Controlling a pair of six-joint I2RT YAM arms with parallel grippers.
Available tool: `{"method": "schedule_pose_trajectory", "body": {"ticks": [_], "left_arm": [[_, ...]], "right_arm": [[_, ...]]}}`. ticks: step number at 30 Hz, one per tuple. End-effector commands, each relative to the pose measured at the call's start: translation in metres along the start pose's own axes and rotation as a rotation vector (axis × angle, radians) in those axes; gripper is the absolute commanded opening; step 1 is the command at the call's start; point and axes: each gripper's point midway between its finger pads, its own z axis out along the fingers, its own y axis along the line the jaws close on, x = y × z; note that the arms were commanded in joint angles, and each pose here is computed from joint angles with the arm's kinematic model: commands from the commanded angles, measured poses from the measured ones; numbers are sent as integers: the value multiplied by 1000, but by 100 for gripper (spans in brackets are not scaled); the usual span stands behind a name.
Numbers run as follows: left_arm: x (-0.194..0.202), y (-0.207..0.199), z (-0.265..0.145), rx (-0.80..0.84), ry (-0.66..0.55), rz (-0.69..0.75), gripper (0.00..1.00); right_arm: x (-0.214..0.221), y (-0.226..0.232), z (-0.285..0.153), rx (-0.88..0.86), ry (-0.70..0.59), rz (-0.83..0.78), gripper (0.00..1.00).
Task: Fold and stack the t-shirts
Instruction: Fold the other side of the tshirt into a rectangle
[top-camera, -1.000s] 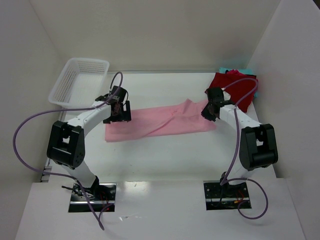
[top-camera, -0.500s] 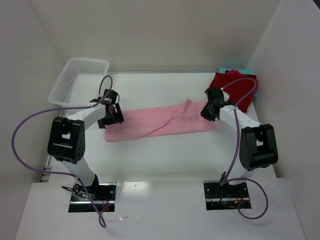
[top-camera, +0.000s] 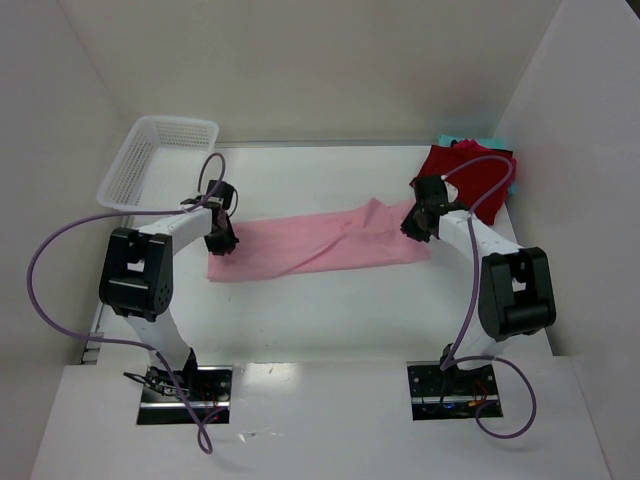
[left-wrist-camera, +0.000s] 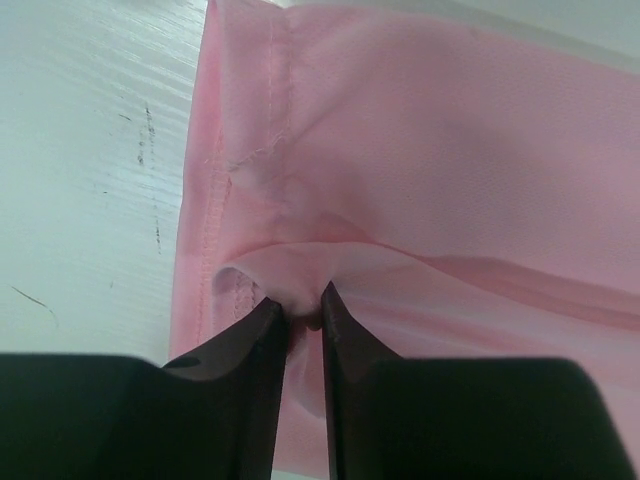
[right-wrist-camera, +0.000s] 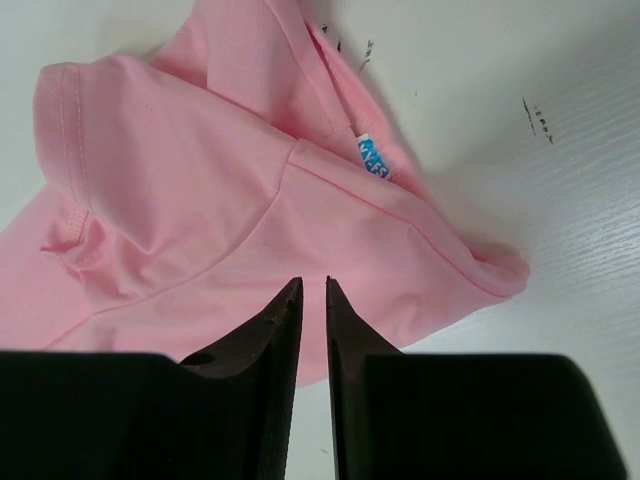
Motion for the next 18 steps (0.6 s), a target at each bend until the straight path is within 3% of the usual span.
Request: {"method": "schedule_pose_trajectory", "body": {"ticks": [1,4,16,18], "left_arm": [[-8,6,-5,-16,-25,-11,24],[-10,6,-8,-11,-32,-13,23],[-23,7,-19,-9,-64,-28,26],[-25,11,-18,-21,-68,-36,22]], "right_arm": [[-11,11,11,-36,-32,2,21],[1,7,23,-21,16,-5,21],[12,-2,34,19,47,-21,1],[15,-7,37,39,56,-24,0]]}}
